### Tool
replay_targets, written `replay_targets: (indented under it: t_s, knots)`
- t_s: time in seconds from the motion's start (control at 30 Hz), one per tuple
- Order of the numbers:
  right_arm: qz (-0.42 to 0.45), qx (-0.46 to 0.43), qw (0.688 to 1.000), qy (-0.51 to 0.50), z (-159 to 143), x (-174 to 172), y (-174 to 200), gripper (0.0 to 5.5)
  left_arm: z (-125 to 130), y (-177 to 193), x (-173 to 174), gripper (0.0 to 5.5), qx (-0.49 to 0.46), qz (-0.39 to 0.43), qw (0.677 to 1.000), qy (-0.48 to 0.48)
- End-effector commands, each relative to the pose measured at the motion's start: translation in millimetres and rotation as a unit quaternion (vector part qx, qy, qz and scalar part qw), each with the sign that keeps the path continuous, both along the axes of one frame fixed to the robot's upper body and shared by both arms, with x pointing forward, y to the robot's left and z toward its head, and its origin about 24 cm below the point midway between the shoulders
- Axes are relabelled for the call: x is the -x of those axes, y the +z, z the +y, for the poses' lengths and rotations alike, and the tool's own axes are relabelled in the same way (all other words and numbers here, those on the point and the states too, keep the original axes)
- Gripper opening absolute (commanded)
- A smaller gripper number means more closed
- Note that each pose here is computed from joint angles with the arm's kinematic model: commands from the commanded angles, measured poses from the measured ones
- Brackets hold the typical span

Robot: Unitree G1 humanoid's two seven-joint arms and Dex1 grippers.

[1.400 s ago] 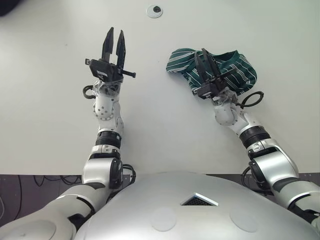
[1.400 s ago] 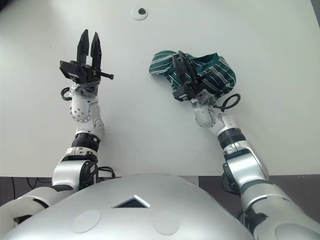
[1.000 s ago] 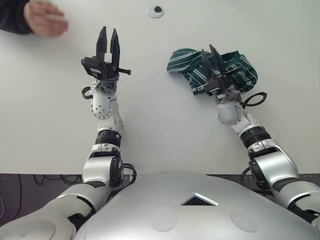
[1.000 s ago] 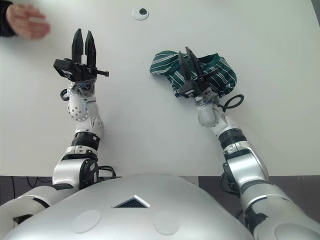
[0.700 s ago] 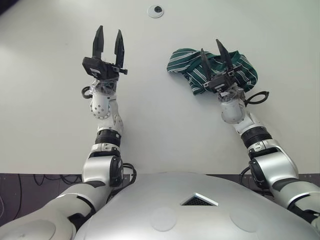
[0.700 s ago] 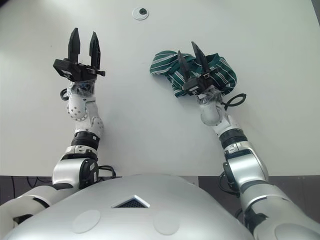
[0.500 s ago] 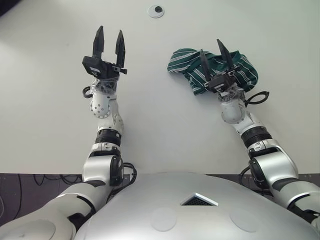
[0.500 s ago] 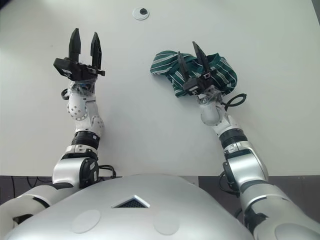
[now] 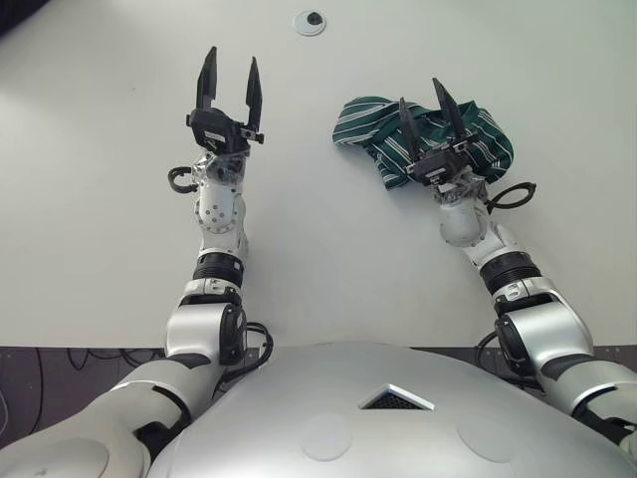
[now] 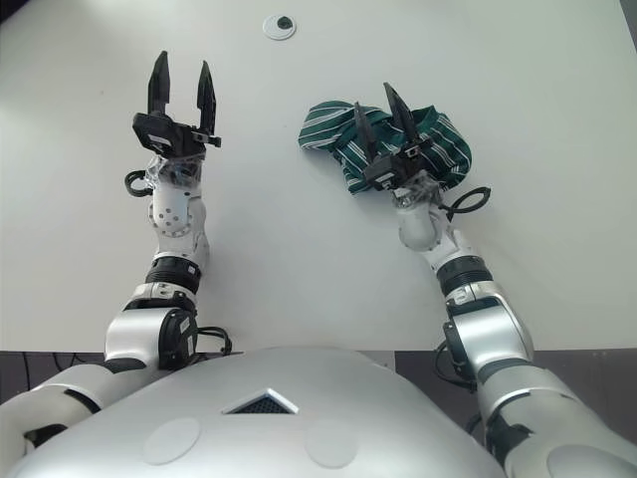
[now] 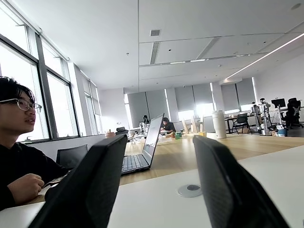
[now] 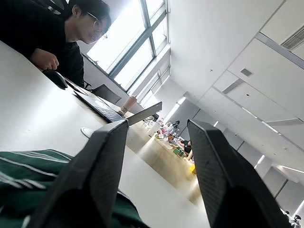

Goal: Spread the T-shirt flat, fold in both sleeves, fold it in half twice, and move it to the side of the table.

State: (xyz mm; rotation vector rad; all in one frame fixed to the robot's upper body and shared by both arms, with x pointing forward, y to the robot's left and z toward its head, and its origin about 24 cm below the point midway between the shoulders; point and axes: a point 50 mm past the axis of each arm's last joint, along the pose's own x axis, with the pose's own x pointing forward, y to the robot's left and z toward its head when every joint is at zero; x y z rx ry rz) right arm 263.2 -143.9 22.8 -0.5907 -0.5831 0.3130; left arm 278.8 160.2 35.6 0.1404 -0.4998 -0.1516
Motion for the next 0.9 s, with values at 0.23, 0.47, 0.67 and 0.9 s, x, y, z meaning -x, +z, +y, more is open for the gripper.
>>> replay_targets:
  t_s: [0.23, 0.47, 0.67, 0.9]
  knots:
    - [0.031, -0.219, 0.975, -0.010, -65, 24, 76, 2.28, -41, 1, -4, 2.51, -0.136, 0.100, 0.954, -0.247]
    - [0.040, -0.218, 0.974, -0.037, -80, 24, 88, 2.28, -69, -11, 5, 2.51, -0.191, 0.234, 0.879, -0.369]
    - [0.043, -0.214, 0.975, -0.039, -78, 19, 88, 2.28, -68, -24, 13, 2.51, -0.212, 0.282, 0.864, -0.359]
    - [0.050, -0.210, 0.976, -0.033, -75, 17, 86, 2.28, -65, -22, 3, 2.51, -0.227, 0.276, 0.880, -0.313]
